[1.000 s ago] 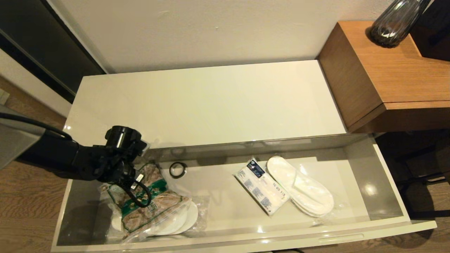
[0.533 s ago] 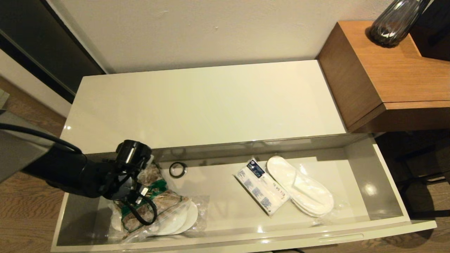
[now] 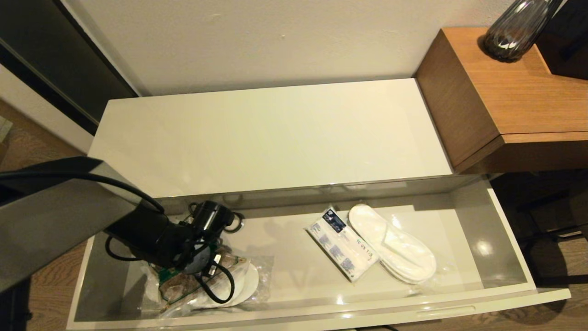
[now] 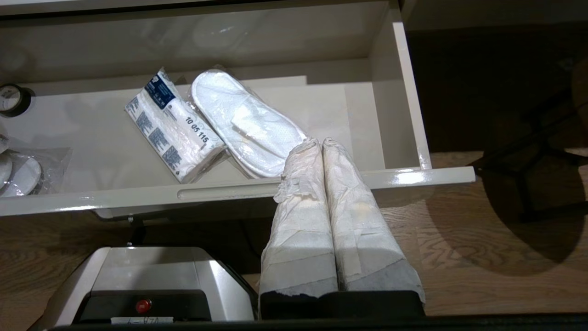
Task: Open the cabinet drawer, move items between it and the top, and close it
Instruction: Take out the solid drinks from the drawer
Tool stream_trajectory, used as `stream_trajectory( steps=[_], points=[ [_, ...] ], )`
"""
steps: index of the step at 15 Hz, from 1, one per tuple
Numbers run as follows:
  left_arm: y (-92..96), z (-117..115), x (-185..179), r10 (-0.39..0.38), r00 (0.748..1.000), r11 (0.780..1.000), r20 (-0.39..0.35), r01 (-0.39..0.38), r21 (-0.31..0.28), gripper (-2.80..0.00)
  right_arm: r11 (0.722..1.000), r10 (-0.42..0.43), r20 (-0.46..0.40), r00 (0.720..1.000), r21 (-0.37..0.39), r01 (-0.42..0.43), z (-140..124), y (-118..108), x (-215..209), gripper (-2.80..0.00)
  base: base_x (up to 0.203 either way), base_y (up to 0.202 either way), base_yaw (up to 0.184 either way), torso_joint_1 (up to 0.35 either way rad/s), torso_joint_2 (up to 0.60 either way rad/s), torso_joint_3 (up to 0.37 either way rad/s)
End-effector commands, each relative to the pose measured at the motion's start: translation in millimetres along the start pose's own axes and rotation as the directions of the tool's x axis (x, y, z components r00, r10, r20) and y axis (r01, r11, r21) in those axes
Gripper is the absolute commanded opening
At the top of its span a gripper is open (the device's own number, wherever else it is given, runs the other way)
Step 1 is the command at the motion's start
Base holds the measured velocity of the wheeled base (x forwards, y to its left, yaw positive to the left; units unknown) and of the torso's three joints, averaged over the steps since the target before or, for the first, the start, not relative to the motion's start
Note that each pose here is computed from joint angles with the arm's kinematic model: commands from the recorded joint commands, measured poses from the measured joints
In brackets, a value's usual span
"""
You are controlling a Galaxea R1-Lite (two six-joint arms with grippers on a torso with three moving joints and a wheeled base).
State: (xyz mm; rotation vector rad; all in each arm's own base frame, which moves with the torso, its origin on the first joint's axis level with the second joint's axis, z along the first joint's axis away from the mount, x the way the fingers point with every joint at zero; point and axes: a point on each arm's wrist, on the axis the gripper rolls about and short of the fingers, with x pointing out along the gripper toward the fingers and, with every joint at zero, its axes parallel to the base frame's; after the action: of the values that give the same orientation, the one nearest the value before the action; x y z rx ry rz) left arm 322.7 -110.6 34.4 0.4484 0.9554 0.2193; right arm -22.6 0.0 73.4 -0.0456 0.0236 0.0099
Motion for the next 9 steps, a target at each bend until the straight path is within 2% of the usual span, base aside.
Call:
stream_trajectory(
  steps=[1, 5, 9],
  points=[
    [-10.9, 1.9, 15.1, 0.045, 0.999, 0.999, -0.016, -0.045, 0.011, -2.8, 1.0, 0.002, -0.004, 1.0, 0.0, -0.002, -0.5, 0.0, 0.2, -2.8, 0.0, 0.0, 0.0, 0.0, 0.0, 0.0],
    [-20.3, 3.6, 9.6, 0.032, 0.999, 0.999, 0.004, -0.032, 0.033, -2.8, 1.0, 0.001, -0.003, 1.0, 0.0, -0.001, -0.4, 0.0, 0.2, -2.8, 0.0, 0.0, 0.0, 0.0, 0.0, 0.0],
    [-42.5, 9.7, 10.8, 0.019, 0.999, 0.999, 0.032, -0.02, 0.046, -2.8, 1.0, 0.0, -0.004, 1.0, 0.0, 0.0, -0.5, 0.0, 0.2, -2.8, 0.0, 0.0, 0.0, 0.0, 0.0, 0.0]
  ],
)
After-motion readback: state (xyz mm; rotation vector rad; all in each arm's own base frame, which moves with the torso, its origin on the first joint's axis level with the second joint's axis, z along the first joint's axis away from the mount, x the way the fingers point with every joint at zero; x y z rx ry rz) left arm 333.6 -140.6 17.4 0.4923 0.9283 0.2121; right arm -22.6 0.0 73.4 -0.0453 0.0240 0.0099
